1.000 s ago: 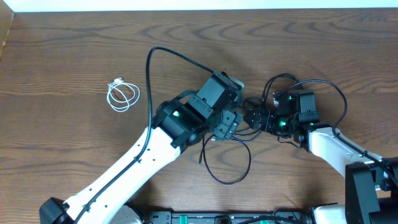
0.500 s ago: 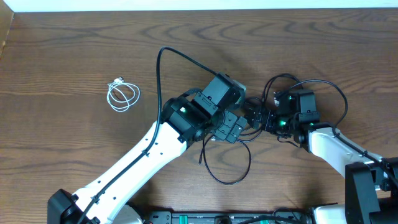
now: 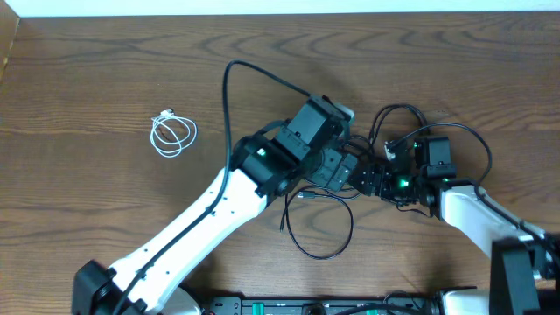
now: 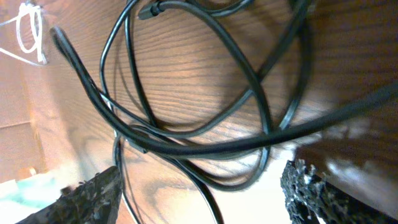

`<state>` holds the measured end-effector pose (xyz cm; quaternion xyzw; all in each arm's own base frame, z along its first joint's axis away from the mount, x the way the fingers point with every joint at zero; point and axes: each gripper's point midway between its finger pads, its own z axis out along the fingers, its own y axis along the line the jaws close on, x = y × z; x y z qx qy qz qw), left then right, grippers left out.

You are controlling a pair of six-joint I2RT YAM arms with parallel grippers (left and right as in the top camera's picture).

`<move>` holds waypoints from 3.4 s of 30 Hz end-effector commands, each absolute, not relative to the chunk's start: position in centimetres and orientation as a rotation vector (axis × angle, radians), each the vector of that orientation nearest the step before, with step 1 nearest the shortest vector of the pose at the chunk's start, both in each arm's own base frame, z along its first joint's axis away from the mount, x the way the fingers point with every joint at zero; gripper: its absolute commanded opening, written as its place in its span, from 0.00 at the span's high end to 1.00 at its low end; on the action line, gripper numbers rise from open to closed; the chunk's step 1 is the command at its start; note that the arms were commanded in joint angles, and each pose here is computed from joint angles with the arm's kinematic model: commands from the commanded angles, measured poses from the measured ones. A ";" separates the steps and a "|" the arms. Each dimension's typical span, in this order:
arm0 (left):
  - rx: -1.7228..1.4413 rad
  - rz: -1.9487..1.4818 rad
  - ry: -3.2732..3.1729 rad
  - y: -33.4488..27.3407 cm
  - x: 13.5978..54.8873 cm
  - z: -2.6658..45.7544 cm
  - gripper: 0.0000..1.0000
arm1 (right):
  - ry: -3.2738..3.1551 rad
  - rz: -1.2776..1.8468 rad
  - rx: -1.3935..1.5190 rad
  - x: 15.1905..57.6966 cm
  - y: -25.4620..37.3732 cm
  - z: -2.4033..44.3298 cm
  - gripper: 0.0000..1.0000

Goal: Untangle cables

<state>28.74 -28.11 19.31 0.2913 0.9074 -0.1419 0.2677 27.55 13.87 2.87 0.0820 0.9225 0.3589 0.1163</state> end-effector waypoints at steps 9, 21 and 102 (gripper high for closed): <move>0.868 -0.313 2.541 -30.1 30.9 11.9 0.01 | 2.733 0.635 0.639 27.3 8.7 1.8 0.05; 1.061 -0.306 2.494 -32.5 32.4 6.2 0.01 | 2.694 0.479 0.919 27.0 4.9 0.9 0.01; 0.948 -1.222 2.191 -22.4 36.4 15.1 0.93 | 2.402 0.405 0.514 36.0 5.5 6.6 0.04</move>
